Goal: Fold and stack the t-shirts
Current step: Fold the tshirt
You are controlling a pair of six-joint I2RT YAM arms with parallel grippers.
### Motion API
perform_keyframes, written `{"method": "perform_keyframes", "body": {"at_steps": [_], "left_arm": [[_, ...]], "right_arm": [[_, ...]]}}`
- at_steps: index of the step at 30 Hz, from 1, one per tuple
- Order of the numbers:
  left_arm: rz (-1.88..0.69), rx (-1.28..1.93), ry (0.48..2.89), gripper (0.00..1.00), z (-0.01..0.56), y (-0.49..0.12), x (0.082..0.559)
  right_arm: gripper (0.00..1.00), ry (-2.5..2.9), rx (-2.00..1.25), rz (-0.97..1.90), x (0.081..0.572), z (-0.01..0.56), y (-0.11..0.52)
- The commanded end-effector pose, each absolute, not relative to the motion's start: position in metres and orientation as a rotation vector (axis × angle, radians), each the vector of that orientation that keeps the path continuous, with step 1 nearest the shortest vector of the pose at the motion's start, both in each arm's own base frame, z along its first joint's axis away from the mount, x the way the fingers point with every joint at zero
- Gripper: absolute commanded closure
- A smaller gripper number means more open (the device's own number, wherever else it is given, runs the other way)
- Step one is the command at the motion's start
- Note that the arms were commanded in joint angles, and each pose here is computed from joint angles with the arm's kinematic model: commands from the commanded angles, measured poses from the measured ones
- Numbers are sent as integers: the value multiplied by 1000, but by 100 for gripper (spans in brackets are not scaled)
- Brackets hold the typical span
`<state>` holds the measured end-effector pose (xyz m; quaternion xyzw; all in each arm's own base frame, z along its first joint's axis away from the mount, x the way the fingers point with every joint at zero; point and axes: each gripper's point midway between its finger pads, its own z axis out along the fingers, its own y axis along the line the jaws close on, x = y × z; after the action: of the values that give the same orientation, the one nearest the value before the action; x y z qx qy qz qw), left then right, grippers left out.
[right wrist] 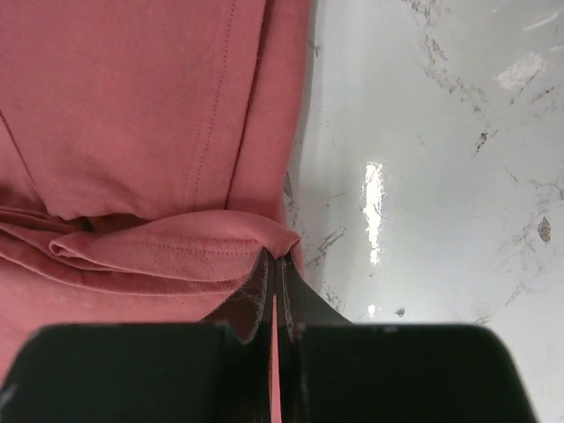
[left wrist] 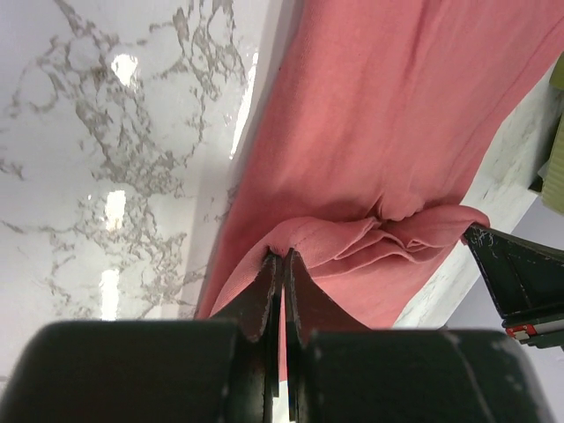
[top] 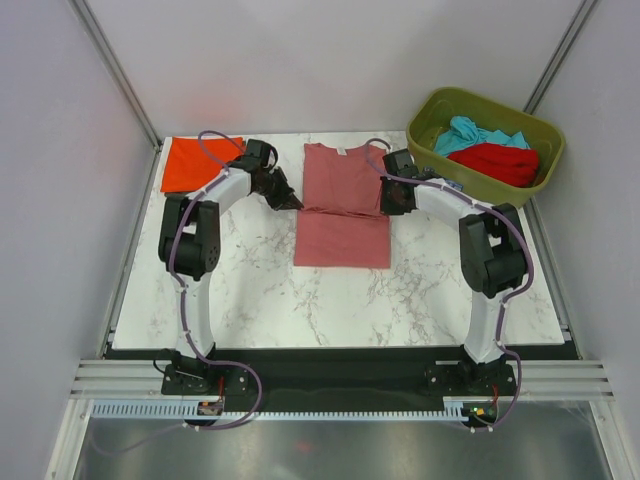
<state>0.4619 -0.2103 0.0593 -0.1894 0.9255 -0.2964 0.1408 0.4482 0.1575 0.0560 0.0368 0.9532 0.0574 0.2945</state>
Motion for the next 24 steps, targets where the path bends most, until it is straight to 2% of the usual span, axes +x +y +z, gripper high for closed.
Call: {"method": "perform_keyframes", "body": {"at_steps": [1, 8, 24], "left_arm": [[-907, -449, 2631, 98, 72, -214, 476], [-888, -427, 2631, 98, 69, -211, 479], [-885, -455, 2558, 98, 100, -207, 487]], "right_arm": [[100, 2469, 124, 148, 470, 71, 156], [100, 2445, 136, 149, 479, 76, 158], [100, 2360, 181, 170, 485, 101, 157]]}}
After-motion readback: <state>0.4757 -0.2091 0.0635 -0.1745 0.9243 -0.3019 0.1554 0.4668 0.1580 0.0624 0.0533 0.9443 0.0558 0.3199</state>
